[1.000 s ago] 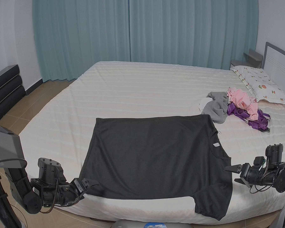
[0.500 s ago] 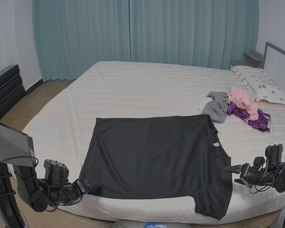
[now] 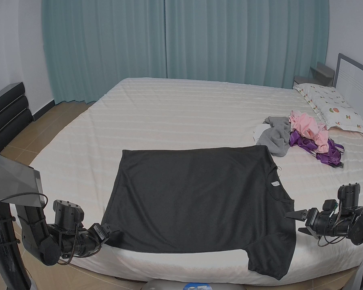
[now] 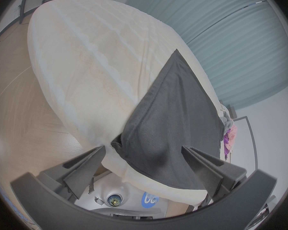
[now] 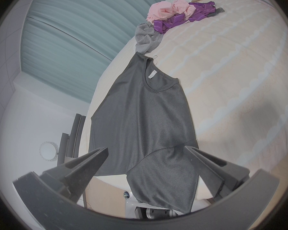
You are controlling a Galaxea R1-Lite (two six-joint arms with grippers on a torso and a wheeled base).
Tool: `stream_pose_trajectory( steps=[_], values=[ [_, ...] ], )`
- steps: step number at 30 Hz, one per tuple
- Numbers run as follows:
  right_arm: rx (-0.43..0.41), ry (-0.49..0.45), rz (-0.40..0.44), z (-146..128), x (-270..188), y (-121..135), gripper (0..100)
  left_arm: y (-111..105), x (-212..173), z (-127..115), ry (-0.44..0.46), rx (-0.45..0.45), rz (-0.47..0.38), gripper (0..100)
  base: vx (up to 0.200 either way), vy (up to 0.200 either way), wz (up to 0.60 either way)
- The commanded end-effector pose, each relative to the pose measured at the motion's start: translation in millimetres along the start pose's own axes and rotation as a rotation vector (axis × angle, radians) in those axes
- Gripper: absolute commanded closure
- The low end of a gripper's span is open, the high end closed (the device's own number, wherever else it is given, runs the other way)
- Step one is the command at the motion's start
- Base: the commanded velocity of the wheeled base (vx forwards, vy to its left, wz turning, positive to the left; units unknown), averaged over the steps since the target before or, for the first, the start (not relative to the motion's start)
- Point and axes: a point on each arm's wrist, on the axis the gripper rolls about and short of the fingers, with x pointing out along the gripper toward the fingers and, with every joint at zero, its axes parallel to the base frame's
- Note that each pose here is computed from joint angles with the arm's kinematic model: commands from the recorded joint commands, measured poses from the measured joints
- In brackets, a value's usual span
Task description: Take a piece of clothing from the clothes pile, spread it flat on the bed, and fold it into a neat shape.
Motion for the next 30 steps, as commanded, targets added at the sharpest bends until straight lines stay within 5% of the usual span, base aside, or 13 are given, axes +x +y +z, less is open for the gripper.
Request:
stream_pose_trajectory(
  steps=[1,3,4,24,30],
  values=[
    [0.001,0.002,-0.001,-0.2,0.5,-0.4,0,2.2,0.3,2.8,-0.009,-0.014,0.005,0,0.000,0.000,0.00],
    [0.001,0.001,0.000,-0.1,0.2,-0.2,0,2.2,0.3,2.8,-0.007,-0.015,0.004,0,0.000,0.000,0.00],
    [0.001,0.001,0.000,-0.1,0.2,-0.2,0,2.0,0.1,2.9,-0.008,-0.015,0.003,100,0.000,0.000,0.00],
    [0.002,-0.001,-0.016,-1.2,-0.4,-1.9,0,2.2,-19.8,3.3,-0.035,-0.016,-0.006,100,0.000,0.000,0.00],
    [-0.002,0.009,-0.088,-2.0,8.6,-12.9,0,0.2,-24.9,3.1,-0.047,-0.008,-0.024,100,0.000,0.000,0.00]
  ],
)
